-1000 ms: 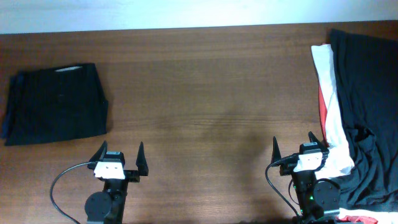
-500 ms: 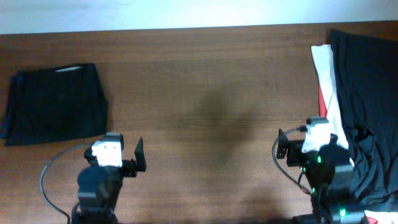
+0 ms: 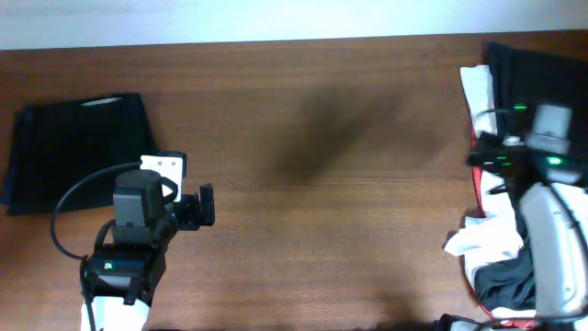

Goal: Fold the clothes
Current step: 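Reach the right gripper into the clothes pile and grasp the dark T-shirt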

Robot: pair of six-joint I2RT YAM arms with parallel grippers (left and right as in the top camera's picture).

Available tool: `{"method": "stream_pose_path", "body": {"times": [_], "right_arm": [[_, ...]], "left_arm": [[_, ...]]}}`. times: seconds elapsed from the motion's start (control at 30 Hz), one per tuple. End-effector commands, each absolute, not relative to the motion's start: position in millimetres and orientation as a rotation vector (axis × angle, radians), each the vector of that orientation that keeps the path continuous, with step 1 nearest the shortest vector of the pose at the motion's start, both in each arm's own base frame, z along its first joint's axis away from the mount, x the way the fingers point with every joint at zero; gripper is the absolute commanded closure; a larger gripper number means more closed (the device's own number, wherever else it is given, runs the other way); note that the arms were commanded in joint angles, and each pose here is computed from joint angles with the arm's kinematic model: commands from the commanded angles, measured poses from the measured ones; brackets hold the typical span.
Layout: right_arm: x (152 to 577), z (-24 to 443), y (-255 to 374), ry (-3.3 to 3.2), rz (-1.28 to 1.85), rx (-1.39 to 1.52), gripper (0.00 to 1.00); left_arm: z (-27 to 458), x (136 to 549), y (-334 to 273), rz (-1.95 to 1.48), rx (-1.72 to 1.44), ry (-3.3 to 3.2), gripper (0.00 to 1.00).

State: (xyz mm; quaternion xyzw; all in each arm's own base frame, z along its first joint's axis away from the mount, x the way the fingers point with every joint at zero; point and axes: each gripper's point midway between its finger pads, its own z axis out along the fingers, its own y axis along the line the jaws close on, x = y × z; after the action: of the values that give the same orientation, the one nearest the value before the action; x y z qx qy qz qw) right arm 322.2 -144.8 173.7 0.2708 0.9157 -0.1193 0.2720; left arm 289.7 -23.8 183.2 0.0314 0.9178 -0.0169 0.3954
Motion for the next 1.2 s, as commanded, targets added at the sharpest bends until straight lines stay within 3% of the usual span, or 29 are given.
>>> {"method": "stream_pose_path", "body": {"times": [0.0,0.23,0.5,0.53,0.57,0.63,0.7,0.8,0.9,1.03,1.17], "right_arm": [[301,175,-218,2.332,-0.433,1.034,0.02],[268,99,-265,2.474,-0.485,1.279,0.12],[258,42,-270,2.617,-0.531,1.34,0.23],[258,35,-269,2.632,-0.524,1.348,0.3],[258,31,-269,2.64,-0.519,1.354,0.43],[258,28,-268,2.645,-0.513,1.356,0.91],[261,31,-269,2.617,-0.498,1.379,0.96],[281,65,-269,2.564,-0.404,1.35,0.96],[323,171,-258,2.444,-0.158,1.222,0.96],[370,252,-172,2.463,0.315,0.603,0.96],[384,323,-71,2.322,0.603,0.113,0.96]], "left_arm": [[191,292,-27,-0.051,0.108,2.306,0.01],[191,292,-27,-0.051,0.108,2.307,0.01],[191,292,-27,-0.051,0.108,2.308,0.01],[191,292,-27,-0.051,0.108,2.309,0.01],[191,292,-27,-0.051,0.108,2.309,0.01],[191,292,-27,-0.051,0.108,2.309,0.01],[191,292,-27,-0.051,0.108,2.311,0.01],[191,292,-27,-0.051,0.108,2.311,0.01],[191,292,-27,-0.051,0.108,2.311,0.01],[191,292,-27,-0.051,0.108,2.311,0.01],[188,290,-27,-0.051,0.109,2.323,0.01]]}}
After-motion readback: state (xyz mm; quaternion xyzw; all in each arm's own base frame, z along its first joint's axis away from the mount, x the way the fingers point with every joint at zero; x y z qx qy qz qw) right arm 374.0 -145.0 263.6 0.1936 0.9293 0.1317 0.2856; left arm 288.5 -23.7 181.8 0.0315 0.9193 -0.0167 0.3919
